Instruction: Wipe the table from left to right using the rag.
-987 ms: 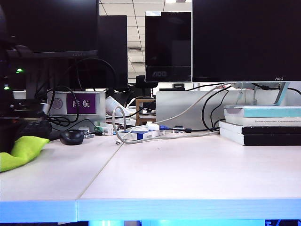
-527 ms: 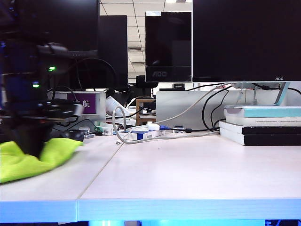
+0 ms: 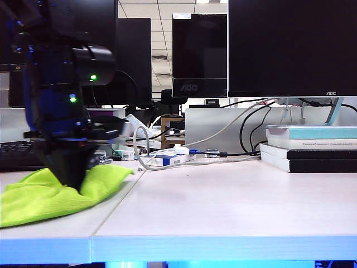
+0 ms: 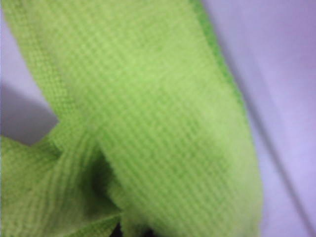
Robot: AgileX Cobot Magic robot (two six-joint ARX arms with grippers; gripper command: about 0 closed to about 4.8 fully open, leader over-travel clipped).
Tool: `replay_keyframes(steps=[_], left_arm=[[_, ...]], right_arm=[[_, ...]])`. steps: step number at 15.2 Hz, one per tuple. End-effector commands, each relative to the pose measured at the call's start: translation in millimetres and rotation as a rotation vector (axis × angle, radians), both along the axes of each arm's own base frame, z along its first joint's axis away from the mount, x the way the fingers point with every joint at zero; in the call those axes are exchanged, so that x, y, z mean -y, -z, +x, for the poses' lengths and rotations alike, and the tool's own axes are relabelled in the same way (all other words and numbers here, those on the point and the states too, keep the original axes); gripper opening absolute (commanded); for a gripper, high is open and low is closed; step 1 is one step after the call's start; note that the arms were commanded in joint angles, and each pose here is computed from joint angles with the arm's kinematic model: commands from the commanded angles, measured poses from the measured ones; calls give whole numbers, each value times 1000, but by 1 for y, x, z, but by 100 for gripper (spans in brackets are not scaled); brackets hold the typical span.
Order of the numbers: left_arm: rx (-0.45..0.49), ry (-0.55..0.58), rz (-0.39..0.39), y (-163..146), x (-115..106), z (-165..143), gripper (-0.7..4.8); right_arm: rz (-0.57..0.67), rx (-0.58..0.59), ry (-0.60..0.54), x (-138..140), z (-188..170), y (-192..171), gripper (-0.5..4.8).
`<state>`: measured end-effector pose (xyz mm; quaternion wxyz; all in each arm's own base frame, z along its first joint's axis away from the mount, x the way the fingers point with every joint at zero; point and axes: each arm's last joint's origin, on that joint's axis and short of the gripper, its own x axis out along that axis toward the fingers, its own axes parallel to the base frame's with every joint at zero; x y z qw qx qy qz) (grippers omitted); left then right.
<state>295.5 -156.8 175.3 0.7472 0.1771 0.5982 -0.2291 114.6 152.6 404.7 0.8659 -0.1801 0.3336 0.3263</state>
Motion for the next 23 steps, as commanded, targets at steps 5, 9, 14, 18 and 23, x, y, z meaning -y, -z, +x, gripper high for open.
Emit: replay_keyframes(steps=[5, 9, 14, 18, 23], left_arm=[[-105, 50, -74, 22, 26, -8, -6], [-51, 119, -105, 3, 62, -3, -6], [-51, 241, -108, 1, 125, -2, -6], [-62, 310, -130, 10, 162, -5, -6], [-27, 342, -171, 4, 190, -4, -6]], right_arm=[[-45, 53, 82, 5, 0, -2, -5], [-43, 51, 104, 6, 1, -1, -5], [-10, 69, 115, 7, 2, -5, -5], [17, 119, 155, 9, 3, -9, -5], [-68, 95, 344, 30, -3, -5, -5]])
